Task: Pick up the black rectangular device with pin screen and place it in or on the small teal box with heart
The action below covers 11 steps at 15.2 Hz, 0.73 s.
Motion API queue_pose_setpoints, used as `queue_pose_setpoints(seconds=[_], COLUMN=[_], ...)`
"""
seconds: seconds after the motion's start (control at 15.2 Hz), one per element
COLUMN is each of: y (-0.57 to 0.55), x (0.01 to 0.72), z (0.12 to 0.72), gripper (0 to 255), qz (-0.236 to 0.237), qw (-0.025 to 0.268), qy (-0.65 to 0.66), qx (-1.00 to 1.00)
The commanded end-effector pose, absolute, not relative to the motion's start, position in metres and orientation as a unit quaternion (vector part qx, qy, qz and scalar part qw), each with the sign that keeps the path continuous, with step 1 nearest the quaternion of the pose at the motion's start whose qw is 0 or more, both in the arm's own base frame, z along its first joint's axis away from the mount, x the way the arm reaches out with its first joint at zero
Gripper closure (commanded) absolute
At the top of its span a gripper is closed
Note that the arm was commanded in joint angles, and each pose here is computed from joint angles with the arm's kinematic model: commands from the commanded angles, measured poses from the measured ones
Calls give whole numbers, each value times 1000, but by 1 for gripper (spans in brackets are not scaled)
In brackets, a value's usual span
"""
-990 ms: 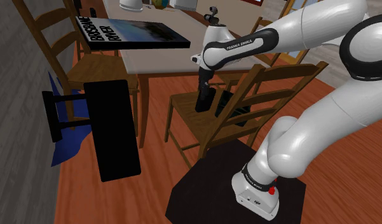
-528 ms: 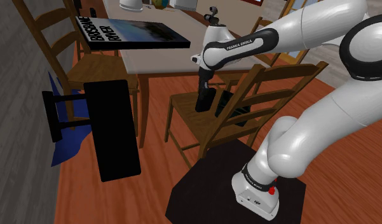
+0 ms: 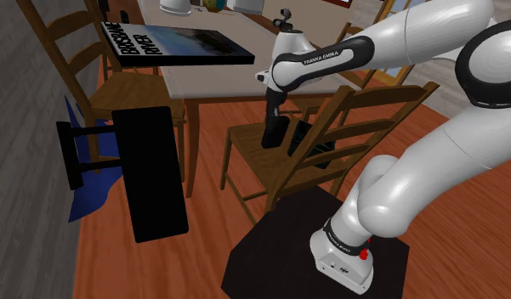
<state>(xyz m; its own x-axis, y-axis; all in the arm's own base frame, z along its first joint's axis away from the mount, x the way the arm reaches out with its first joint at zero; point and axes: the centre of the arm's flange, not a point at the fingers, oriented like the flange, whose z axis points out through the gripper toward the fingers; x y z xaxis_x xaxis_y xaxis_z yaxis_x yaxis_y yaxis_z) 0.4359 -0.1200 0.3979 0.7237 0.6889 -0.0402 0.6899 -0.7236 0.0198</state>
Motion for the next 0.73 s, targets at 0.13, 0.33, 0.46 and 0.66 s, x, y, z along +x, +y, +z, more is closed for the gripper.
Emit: queue_pose_setpoints(seconds=[0.13,0.33,0.46,0.66], y=[-120,-120,-120,-120], x=[435,435,435,435], z=[418,434,445,460], gripper=[255,255,255,255], qz=[-15,-15,-15,-15], qw=[17,17,17,17], qy=[371,371,371,371], qx=[928,928,928,928])
